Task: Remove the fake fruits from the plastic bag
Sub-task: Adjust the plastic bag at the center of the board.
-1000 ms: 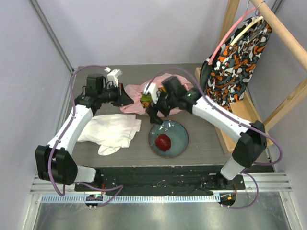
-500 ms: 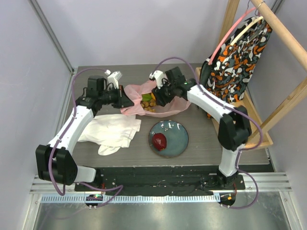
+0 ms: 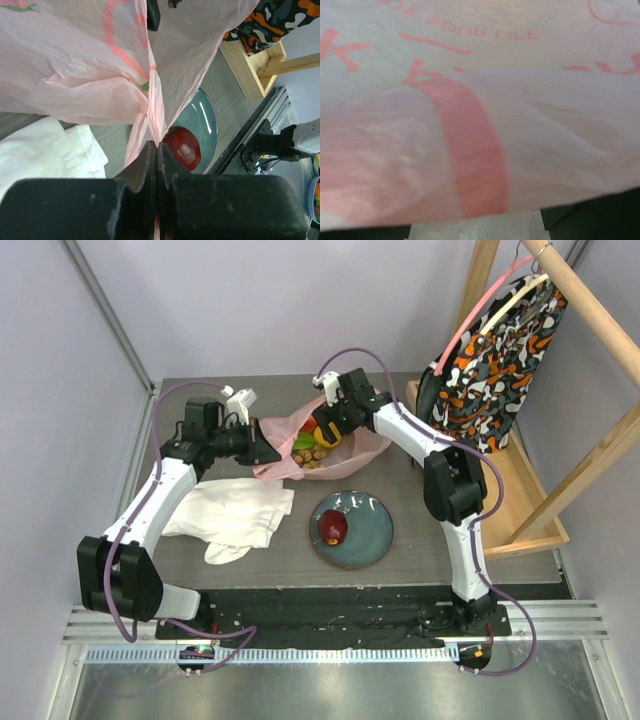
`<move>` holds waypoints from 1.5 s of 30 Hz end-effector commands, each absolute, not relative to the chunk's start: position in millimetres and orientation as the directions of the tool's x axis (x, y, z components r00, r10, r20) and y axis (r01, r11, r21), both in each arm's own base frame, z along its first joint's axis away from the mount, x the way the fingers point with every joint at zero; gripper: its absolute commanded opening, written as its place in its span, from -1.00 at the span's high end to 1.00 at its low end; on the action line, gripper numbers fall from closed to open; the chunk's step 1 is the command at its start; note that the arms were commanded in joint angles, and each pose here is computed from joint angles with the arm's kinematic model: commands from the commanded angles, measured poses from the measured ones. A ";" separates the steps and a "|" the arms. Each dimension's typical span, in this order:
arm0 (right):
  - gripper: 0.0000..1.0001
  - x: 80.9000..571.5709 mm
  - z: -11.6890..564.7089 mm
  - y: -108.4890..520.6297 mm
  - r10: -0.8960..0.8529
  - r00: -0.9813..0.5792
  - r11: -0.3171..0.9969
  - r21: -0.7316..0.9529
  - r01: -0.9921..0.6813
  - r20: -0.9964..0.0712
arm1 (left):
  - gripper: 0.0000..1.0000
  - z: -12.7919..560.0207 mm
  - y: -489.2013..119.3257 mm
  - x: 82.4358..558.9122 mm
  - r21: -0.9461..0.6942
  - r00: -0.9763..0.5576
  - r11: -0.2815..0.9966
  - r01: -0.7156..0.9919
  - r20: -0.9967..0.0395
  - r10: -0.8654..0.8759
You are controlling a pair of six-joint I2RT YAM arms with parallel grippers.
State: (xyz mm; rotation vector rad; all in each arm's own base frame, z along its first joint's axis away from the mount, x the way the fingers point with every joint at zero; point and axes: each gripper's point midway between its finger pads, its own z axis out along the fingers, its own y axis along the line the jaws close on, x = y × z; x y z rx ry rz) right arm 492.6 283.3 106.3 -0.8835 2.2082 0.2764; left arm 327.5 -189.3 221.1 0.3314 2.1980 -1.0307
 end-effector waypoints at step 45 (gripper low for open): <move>-0.90 536.1 133.2 293.4 -0.191 -0.553 0.819 0.179 -0.545 -0.811 | 1.00 251.9 -226.6 299.2 -0.508 -0.654 0.492 0.707 -0.734 0.181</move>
